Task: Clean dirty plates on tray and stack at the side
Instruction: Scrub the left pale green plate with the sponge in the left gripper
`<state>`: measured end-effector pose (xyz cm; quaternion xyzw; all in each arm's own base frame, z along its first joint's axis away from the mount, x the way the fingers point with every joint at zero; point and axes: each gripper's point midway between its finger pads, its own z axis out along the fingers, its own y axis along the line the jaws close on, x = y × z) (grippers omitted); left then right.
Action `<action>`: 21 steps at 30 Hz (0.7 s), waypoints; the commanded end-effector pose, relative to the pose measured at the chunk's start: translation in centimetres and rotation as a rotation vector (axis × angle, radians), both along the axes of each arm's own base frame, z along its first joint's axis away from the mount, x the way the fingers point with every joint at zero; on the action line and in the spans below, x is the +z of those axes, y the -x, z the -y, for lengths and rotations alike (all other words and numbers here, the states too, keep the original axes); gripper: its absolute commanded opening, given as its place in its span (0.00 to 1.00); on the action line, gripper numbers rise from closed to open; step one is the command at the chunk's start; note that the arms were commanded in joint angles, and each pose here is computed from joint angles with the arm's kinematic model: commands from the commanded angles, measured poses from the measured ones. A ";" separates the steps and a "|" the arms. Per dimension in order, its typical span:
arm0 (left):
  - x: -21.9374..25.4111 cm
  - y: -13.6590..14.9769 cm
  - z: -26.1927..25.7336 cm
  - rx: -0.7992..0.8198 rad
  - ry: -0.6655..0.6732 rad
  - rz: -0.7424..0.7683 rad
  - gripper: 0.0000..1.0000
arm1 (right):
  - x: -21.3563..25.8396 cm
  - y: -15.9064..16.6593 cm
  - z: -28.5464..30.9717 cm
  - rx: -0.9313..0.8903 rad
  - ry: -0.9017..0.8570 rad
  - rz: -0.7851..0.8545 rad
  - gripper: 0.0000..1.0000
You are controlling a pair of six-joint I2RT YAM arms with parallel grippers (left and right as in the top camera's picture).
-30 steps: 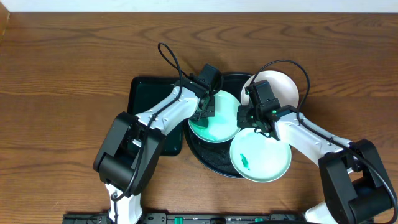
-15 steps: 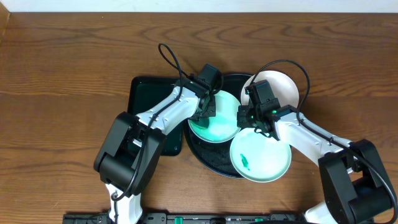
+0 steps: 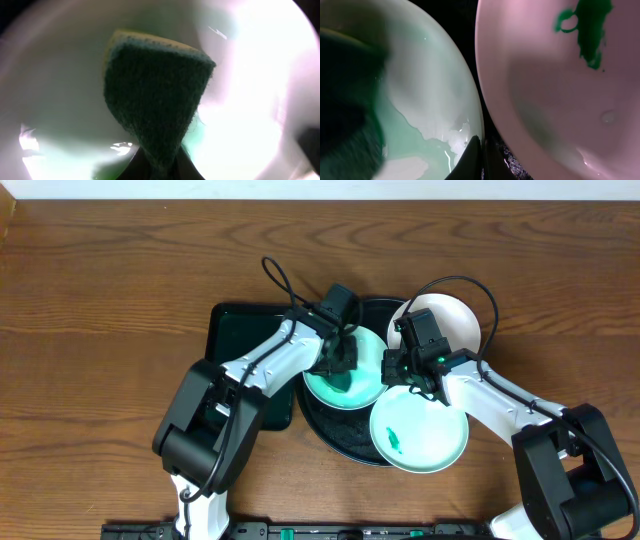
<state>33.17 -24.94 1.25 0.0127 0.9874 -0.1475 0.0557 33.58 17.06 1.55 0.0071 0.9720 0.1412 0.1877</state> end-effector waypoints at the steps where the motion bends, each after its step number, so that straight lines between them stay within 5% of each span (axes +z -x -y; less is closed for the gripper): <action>1: 1.1 3.7 3.0 -0.085 0.128 -0.092 0.07 | -0.5 0.7 -0.7 0.024 -0.023 -0.026 0.01; 6: 5.8 2.2 3.3 -0.084 0.176 0.052 0.07 | -0.5 0.7 -0.7 0.024 -0.023 -0.027 0.01; 13: 9.6 -1.2 -0.5 0.020 0.004 0.299 0.08 | -0.5 0.7 -0.7 0.024 -0.023 -0.027 0.01; 21: 8.2 -1.9 -1.9 0.042 -0.094 0.315 0.08 | -0.5 0.7 -0.7 0.024 -0.023 -0.027 0.01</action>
